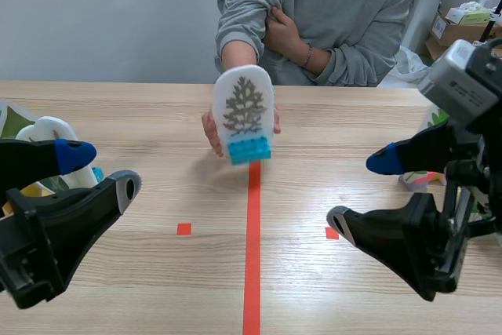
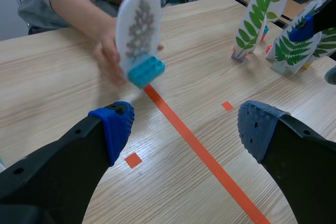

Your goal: Do the leaf sorting experiment

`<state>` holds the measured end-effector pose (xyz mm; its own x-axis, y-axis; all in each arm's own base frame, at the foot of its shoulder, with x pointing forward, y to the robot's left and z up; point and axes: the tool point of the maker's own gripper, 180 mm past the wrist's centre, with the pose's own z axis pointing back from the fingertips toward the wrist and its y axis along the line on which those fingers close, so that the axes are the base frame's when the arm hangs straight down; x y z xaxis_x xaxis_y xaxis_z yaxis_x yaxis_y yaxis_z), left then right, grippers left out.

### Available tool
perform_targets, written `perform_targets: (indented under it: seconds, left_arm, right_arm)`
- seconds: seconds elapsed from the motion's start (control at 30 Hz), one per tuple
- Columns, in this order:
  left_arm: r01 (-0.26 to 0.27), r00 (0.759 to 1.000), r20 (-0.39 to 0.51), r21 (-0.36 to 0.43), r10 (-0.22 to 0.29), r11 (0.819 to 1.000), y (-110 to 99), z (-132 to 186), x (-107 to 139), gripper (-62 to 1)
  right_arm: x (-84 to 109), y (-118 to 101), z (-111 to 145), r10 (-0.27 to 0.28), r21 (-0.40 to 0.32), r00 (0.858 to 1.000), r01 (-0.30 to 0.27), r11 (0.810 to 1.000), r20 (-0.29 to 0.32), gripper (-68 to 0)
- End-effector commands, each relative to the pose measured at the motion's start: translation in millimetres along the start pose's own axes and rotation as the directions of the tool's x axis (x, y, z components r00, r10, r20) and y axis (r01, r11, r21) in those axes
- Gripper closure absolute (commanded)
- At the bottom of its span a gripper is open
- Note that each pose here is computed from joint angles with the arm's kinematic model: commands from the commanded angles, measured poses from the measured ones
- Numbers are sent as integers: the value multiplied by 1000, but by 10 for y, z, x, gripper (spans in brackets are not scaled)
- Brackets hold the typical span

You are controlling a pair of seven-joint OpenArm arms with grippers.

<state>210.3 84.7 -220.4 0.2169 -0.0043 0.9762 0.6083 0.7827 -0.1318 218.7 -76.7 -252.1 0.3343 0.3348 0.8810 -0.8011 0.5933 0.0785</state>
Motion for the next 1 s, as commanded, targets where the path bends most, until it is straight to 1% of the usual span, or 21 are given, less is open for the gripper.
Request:
perform_targets:
  seconds: [0.0,0.13,0.3,0.4,0.5,0.63,0.77,0.87,0.97]
  left_arm:
    - [9,1000,27,-11,-8,1000,-19,-7,86,-437]
    - [8,1000,27,-10,-8,1000,-19,-7,85,-437]
    - [7,1000,24,-10,-7,1000,-21,-3,79,-437]
    - [7,1000,22,-10,-7,1000,-21,-3,74,-437]
    - [7,1000,22,-10,-6,1000,-20,-3,75,-437]
    - [6,1000,24,-10,-6,1000,-20,-3,77,-437]
    - [-27,999,46,-10,27,1000,-19,-2,117,-437]
    - [-28,999,46,-10,29,1000,-18,-2,117,-437]
    - [-28,999,45,-10,28,1000,-19,-2,115,-437]
  right_arm:
    - [-8,-88,36,-3,-14,1000,3,1000,5,-529]
    - [-111,-126,43,-49,-18,999,49,999,-5,-529]
    - [-177,-91,62,-76,-16,997,76,997,-11,-529]
    - [-133,-156,127,-102,-38,995,102,994,19,-529]
    - [-72,-285,221,-111,-80,993,115,990,47,-529]
    - [-22,-406,326,-125,-116,990,132,984,71,-529]
    - [-37,-432,352,-188,-103,977,198,975,101,-529]
    - [-96,-456,353,-210,-108,973,220,969,98,-529]
    - [-113,-459,348,-217,-111,971,228,967,99,-529]
